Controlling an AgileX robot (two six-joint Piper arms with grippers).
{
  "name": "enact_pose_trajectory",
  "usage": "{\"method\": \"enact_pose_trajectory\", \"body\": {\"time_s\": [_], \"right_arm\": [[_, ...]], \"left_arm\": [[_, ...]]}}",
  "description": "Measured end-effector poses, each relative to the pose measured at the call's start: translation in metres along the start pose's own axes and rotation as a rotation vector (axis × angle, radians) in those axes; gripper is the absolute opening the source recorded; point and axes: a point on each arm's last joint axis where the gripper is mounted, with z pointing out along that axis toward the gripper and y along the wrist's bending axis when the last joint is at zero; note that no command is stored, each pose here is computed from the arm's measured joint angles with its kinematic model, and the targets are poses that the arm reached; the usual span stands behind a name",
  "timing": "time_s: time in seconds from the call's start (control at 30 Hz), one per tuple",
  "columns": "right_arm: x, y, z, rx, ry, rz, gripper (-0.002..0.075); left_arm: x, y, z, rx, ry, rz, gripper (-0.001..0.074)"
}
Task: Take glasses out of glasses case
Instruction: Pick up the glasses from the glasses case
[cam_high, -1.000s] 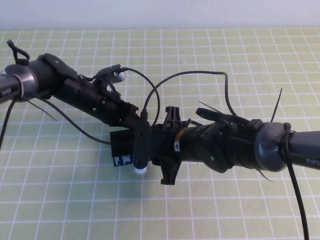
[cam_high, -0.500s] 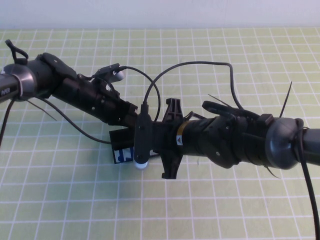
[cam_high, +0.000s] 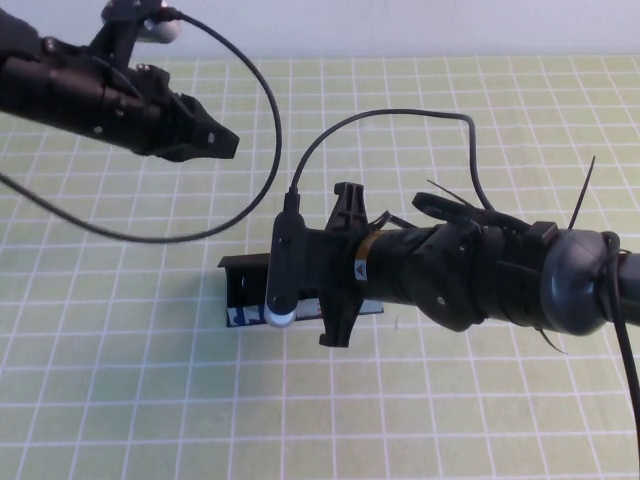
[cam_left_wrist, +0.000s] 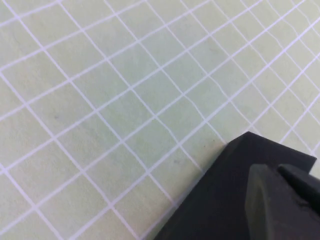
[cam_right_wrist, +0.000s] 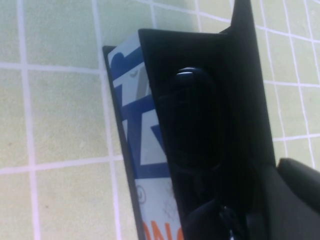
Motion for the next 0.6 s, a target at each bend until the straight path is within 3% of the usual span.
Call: {"method": "enact_pose_trajectory", "body": {"time_s": [0.13,0.3,0.47,0.6], "right_arm": [[-0.001,-0.001,0.000,0.010,-0.009,0.000,0.0001],[0.003,-0.006,0.000,0.025,-0.012,0.054,0.0001],[0.010,-0.014,0.000,0.049,-0.010,0.143,0.0000],[0.012,-0.015,0.000,0.052,-0.007,0.157,-0.0001]], "left_arm": [[0.032,-0.020,-0.012,-0.036,-0.089,0.054,-0.0004],[0.091,-0.034,0.000,-0.003,-0.151,0.134,-0.0004],[0.137,-0.029,0.021,-0.007,-0.144,0.054,-0.0004],[0.148,-0.018,0.036,-0.016,-0.155,0.012,-0.0004]]}}
